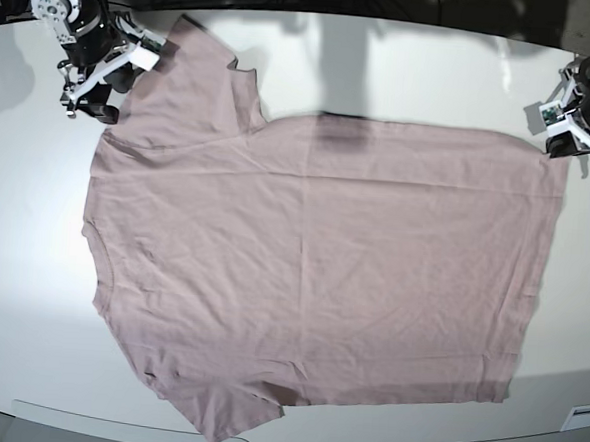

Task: Fold the T-shirt properly
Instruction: 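Adjust the right gripper's grip on the shoulder near the sleeve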

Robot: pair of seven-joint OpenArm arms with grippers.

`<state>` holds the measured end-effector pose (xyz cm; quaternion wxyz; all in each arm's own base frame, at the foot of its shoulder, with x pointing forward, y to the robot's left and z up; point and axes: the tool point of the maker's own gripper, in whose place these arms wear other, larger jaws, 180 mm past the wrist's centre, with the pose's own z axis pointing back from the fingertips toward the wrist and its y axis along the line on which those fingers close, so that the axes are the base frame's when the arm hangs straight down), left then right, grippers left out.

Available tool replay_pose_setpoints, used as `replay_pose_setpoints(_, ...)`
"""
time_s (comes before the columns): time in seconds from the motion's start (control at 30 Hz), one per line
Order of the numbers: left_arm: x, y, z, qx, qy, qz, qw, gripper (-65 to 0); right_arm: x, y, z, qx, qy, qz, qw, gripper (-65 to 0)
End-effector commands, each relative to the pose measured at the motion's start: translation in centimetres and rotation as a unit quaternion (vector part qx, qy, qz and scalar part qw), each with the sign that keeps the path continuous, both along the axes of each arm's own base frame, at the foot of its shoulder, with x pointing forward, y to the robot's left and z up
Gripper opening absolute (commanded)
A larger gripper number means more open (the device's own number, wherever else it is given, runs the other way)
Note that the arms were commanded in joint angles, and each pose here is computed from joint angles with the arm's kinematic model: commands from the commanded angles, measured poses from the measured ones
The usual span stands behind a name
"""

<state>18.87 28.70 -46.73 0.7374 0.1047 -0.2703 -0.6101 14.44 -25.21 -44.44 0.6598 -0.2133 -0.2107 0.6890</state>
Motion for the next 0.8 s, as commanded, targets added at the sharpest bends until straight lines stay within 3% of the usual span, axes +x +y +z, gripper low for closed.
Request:
replay_pose_setpoints(0.0, -2.7, 0.0, -1.5, 0.005, 0.059, -0.006, 0.998, -65.0, -2.0, 0.7, -1.2, 0.022, 0.050, -0.003, 0.9985, -26.0)
replay_pose_setpoints(0.33, -2.7, 0.0, -1.5, 0.005, 0.059, -0.007, 0.998, -65.0, -3.5, 5.3, -2.6, 0.061, 0.069, 0.010, 0.9957, -26.0)
replay_pose_setpoints(0.57, -2.7, 0.0, -1.5, 0.006, 0.059, -0.007, 0.998, -65.0, -4.1, 5.9, -3.8, 0.062, 0.087, 0.002, 0.9943, -26.5)
replay_pose_setpoints(0.67, -2.7, 0.0, -1.5, 0.006, 0.059, -0.007, 0.998, -65.0, -4.2, 5.7, -4.9, 0.059, 0.102, -0.009, 0.9930, -35.0)
replay_pose_setpoints(0.77, -2.7, 0.0, -1.5, 0.006, 0.059, -0.007, 0.998, -65.0, -3.9, 5.6, -5.4, 0.064, 0.106, -0.021, 0.9921, -36.7)
